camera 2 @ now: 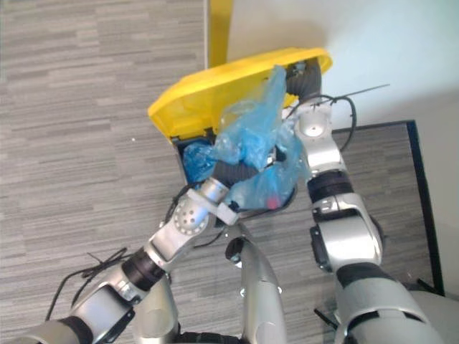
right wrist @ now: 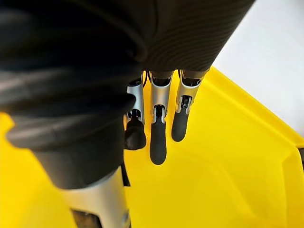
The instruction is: Gather rubbish on tea table into small bin, then transfer packed bag to large trash can.
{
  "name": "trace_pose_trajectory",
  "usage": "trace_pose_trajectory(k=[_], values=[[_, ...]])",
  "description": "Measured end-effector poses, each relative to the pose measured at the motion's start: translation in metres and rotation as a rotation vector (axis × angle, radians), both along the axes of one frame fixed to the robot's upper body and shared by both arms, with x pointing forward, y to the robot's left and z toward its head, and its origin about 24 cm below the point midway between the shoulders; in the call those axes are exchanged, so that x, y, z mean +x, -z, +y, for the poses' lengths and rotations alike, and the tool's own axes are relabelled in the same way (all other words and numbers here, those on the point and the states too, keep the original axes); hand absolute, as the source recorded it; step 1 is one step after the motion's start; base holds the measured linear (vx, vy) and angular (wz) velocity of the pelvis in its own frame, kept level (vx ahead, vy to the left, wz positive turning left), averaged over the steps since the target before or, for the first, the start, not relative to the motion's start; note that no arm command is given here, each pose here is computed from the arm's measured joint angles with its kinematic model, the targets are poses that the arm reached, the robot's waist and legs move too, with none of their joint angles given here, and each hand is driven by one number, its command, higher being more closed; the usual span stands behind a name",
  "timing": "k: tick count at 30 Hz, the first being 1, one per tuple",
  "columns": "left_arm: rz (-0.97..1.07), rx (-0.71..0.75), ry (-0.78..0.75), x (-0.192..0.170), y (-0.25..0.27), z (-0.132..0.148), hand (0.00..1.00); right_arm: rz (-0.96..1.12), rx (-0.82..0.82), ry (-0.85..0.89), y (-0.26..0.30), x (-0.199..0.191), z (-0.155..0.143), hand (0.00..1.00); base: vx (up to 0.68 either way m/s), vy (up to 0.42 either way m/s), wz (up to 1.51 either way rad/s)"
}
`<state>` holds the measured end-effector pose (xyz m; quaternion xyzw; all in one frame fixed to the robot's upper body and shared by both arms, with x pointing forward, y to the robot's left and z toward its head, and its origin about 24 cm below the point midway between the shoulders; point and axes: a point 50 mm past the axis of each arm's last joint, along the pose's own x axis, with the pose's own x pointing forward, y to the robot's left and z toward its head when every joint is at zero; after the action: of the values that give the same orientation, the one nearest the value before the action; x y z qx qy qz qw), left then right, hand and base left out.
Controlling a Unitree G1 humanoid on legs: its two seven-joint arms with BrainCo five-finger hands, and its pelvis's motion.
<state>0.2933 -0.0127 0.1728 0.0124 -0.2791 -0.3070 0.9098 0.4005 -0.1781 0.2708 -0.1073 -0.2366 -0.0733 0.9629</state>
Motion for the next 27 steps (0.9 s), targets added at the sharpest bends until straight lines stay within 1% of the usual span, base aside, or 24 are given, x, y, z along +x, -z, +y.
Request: trace_pose_trajectory(k=[6,9,10,14,16,19,25,27], values=[[0.055,0.044,-0.145,0.031,0.003,0.014,1.0,-0.087,0.038,-0.048,-0.016,-0.008,0.019,0.0,-0.02,-0.036,-0.08],[0.094,0.094,-0.198,0.04,0.013,0.02,1.0,-0.12,0.064,-0.054,-0.023,-0.011,0.018,0.0,-0.01,-0.056,0.0],[0.122,0.104,-0.236,0.046,0.019,0.025,0.0,-0.134,0.075,-0.06,-0.026,-0.012,0.021,0.0,-0.02,-0.065,-0.01],[0.151,0.124,-0.305,0.054,0.025,0.037,0.0,-0.136,0.086,-0.077,-0.026,-0.012,0.028,0.0,-0.02,-0.057,0.04],[0.159,0.155,-0.359,0.059,0.029,0.045,0.0,-0.166,0.093,-0.106,-0.032,-0.016,0.036,0.0,-0.02,-0.067,0.03],[0.158,0.198,-0.415,0.063,0.033,0.051,0.0,-0.173,0.098,-0.118,-0.033,-0.018,0.039,0.0,-0.02,-0.06,0.01],[0.118,0.34,-0.489,0.066,0.041,0.053,0.0,-0.17,0.101,-0.125,-0.032,-0.017,0.041,0.0,-0.02,-0.066,0.01],[0.096,0.41,-0.524,0.067,0.044,0.054,0.0,-0.17,0.099,-0.127,-0.032,-0.017,0.042,0.0,-0.02,-0.059,0.01]])
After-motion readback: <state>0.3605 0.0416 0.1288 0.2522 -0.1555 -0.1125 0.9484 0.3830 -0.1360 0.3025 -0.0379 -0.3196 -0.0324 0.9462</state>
